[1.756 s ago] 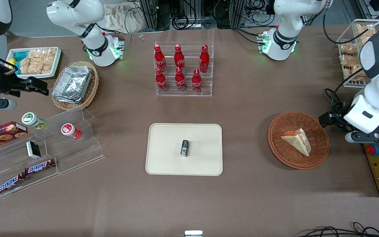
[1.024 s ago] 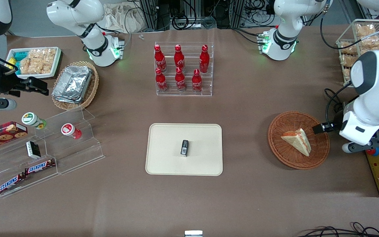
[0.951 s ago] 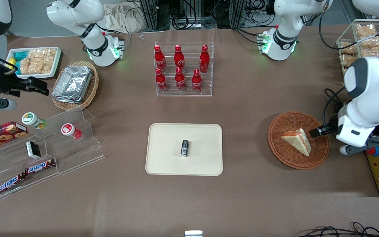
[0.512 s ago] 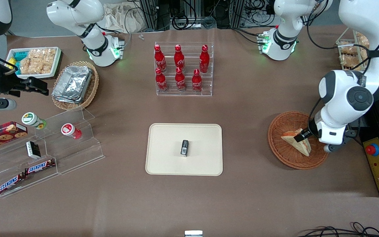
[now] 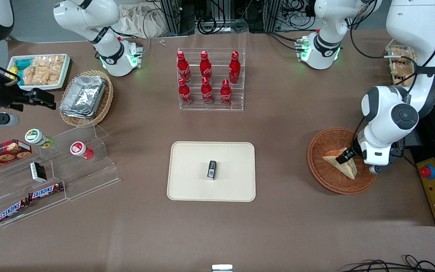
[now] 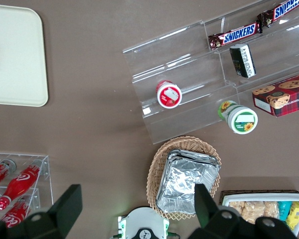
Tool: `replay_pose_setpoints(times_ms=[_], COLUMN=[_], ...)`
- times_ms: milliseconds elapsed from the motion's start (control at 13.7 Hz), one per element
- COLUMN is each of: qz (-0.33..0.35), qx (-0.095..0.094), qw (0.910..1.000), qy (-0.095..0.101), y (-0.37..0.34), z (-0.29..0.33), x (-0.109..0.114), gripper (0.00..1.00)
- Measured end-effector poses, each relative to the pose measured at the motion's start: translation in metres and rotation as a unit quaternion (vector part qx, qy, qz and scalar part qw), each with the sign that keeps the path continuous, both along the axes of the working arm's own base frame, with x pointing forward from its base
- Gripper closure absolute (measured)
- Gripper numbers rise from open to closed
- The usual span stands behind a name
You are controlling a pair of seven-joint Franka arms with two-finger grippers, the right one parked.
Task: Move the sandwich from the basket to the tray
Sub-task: 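Close the left gripper on the sandwich and lift it from the basket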
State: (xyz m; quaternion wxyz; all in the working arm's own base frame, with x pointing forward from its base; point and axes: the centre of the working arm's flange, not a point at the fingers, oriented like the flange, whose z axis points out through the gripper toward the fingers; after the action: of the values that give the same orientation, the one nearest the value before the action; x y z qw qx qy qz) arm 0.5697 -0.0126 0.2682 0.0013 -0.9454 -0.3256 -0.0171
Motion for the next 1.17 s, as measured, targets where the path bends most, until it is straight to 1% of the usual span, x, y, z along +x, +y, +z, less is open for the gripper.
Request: replay_pose_setpoints(times_ms=[366, 439, 512, 585, 805, 878, 1024, 1098, 1171], qz=[0.035, 0.04, 0.043, 0.043, 0.043, 0.042, 0.041, 0.041, 0.039], qx=[-0.004, -0.004, -0.005, -0.005, -0.007, -0.007, -0.007, -0.007, -0.004], qw=[0.9993, 0.9991, 0.9989, 0.9989, 0.999, 0.9991, 0.9991, 0.9991, 0.9992], qy=[0.014, 0.016, 0.017, 0.017, 0.01, 0.006, 0.001, 0.002, 0.007], y=[0.0, -0.001, -0.003, -0.005, -0.013, -0.015, -0.016, -0.016, -0.015], z=[-0.024, -0.027, -0.029, -0.029, -0.025, -0.022, -0.017, -0.013, -0.006], x=[-0.002, -0.002, -0.002, -0.002, 0.001, 0.003, 0.007, 0.01, 0.013], gripper=[0.03, 0.06, 0.07, 0.14, 0.49, 0.58, 0.64, 0.66, 0.67])
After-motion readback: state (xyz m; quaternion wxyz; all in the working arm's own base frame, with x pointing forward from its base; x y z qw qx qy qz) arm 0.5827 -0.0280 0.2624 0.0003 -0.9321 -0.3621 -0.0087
